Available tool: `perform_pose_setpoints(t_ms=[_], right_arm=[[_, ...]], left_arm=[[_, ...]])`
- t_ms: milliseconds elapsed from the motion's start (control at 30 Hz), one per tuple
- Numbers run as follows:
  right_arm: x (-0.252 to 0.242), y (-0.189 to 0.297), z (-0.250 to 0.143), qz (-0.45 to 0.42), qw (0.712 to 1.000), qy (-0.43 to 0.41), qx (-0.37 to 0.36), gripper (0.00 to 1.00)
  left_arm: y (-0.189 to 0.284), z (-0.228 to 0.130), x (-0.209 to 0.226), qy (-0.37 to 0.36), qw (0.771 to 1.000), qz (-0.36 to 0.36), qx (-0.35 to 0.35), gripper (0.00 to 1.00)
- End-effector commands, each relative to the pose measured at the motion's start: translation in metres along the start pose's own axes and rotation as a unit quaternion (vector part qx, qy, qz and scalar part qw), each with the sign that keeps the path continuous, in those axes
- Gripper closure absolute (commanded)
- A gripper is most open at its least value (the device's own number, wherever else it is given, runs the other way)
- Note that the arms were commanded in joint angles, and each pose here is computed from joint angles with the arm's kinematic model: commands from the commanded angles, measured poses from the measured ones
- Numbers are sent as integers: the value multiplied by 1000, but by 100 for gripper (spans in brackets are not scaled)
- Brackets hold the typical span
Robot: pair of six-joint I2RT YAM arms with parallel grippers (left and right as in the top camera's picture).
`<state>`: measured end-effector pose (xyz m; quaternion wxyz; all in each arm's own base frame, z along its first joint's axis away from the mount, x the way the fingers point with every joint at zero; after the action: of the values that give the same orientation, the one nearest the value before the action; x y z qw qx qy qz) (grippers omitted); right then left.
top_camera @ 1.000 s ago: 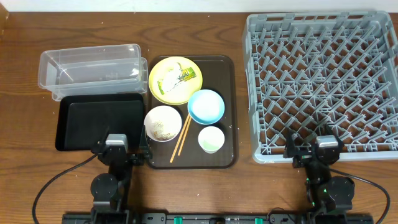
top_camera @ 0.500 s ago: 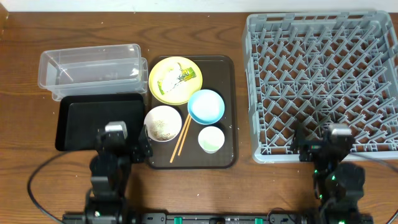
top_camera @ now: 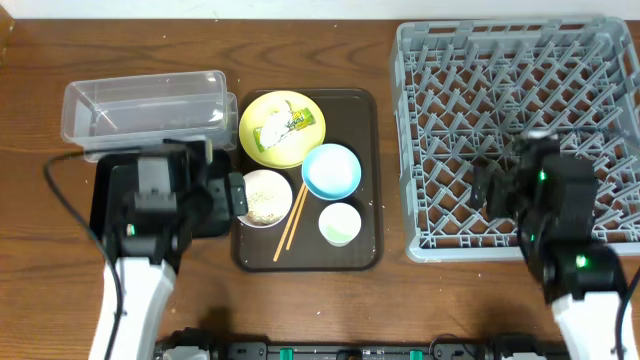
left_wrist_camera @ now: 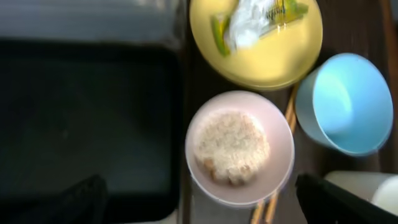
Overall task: Sort waste into correct bins and load items into the dishwasher rack
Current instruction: 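Reach the left gripper to the pink rice bowl and grasp its rim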
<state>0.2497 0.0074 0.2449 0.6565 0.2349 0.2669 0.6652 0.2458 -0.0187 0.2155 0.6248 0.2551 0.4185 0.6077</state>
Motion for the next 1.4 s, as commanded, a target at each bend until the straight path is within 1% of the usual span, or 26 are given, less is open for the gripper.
perform_pose_setpoints(t_ms=[0,100,333,433,600,767,833,900,967,1100,1167,1267,1367], right_arm=[[3,0,19,9,1000,-3,7,1],[7,-5,21,25,1000,-3,13,1],[10,-5,21,39,999,-3,12,1],[10,-5,21,39,999,-3,12,1],[10,-5,21,38,999,-3,12,1],[10,-5,21,39,999,-3,12,1],[10,-5,21,38,999,-3,12,1],[10,-5,21,38,999,-3,12,1],[10,-5,21,38,999,-3,12,1],[10,-5,21,38,999,-3,12,1],[10,-5,21,38,999,-3,12,1],[10,-5,21,38,999,-3,12,1],[10,-5,21,38,999,-3,12,1]], left_arm=[[2,12,-9,9,999,-28,26,1],[-2,11,-12,12,998,-45,43,1],[-6,18,-22,12,996,-80,32,1],[-13,16,-26,18,997,-60,38,0],[-33,3,-49,-25,997,-22,67,1],[-58,-13,-74,-70,993,-6,97,1],[-69,-18,-79,-77,991,6,109,1],[-79,-23,-82,-79,989,12,121,6],[-91,-28,-86,-86,987,14,133,14],[-109,-31,-91,-93,986,13,139,24],[-117,-33,-95,-97,985,12,140,32],[-127,-36,-96,-100,984,14,147,36],[-135,-41,-94,-101,982,20,159,46]])
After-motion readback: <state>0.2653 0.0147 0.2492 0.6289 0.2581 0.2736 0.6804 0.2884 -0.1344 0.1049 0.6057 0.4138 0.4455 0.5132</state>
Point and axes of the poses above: each gripper's point midway between its finger pads, its own y axis back along the fingers, its own x axis along the line the jaws close on, z = x × y, the point moved 7 cm from there along y, back along the fingers, and after that the axes turned 4 degrees about y, right-handed, at the moved point
